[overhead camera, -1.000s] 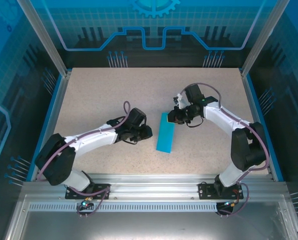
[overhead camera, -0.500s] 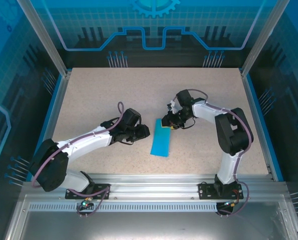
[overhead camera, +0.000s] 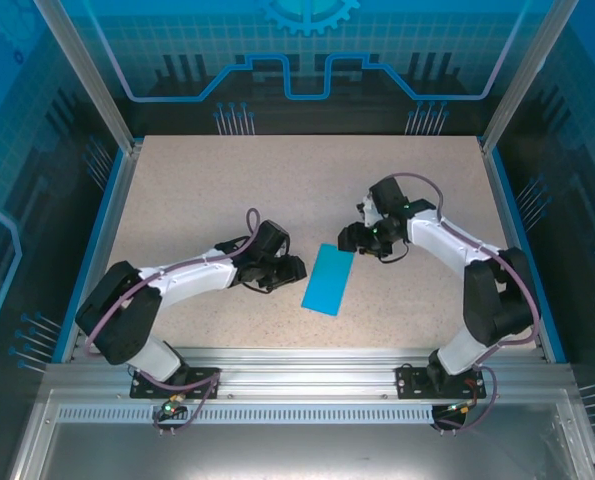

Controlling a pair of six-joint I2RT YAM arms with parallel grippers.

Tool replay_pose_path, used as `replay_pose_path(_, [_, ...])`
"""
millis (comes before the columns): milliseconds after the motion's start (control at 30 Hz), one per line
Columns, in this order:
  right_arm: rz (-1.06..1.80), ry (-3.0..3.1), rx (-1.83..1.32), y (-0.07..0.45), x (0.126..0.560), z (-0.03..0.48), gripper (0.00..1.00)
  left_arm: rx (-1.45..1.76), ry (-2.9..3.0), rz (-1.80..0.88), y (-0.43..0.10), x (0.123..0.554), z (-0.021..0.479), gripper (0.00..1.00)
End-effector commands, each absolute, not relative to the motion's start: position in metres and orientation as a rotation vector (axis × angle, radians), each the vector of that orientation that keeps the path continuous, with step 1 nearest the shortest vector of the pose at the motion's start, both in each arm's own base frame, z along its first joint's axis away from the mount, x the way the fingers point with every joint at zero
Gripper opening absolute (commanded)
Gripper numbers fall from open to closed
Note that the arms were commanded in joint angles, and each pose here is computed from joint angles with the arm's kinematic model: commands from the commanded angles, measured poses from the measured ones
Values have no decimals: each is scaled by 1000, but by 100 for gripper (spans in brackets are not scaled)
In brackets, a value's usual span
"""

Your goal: Fold a paper plane with a square sheet of paper (pick it up from the middle)

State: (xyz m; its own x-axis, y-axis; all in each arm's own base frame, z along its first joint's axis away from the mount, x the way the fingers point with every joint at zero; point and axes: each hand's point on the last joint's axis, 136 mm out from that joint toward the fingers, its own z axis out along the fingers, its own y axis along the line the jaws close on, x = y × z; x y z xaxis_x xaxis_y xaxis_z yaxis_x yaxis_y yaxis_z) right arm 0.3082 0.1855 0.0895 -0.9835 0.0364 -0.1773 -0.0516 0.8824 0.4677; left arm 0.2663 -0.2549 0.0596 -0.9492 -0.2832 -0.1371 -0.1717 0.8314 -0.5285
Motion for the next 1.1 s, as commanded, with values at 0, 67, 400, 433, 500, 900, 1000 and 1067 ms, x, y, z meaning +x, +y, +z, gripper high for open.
replay_pose_path(0, [725, 2920, 43, 195, 291, 72, 64, -308, 2811, -824, -265, 271, 61, 51])
replay_pose_path(67, [731, 2943, 78, 198, 285, 62, 64, -304, 2832, -818, -266, 271, 55, 51])
replay_pose_path(400, [860, 2970, 63, 217, 270, 43, 62, -294, 2865, -824, -271, 270, 44, 52])
replay_pose_path(433, [871, 2972, 65, 219, 270, 42, 61, -290, 2866, -828, -272, 270, 44, 52])
replay_pose_path(500, [873, 2979, 74, 219, 271, 39, 60, -290, 2866, -831, -273, 271, 44, 52])
replay_pose_path(900, [834, 3016, 93, 215, 266, 22, 58, -282, 2883, -834, -276, 271, 41, 51])
replay_pose_path(1000, [824, 3014, 92, 213, 264, 23, 58, -275, 2889, -843, -278, 271, 40, 52])
replay_pose_path(1067, [817, 3013, 96, 210, 264, 22, 58, -264, 2895, -852, -281, 271, 40, 52])
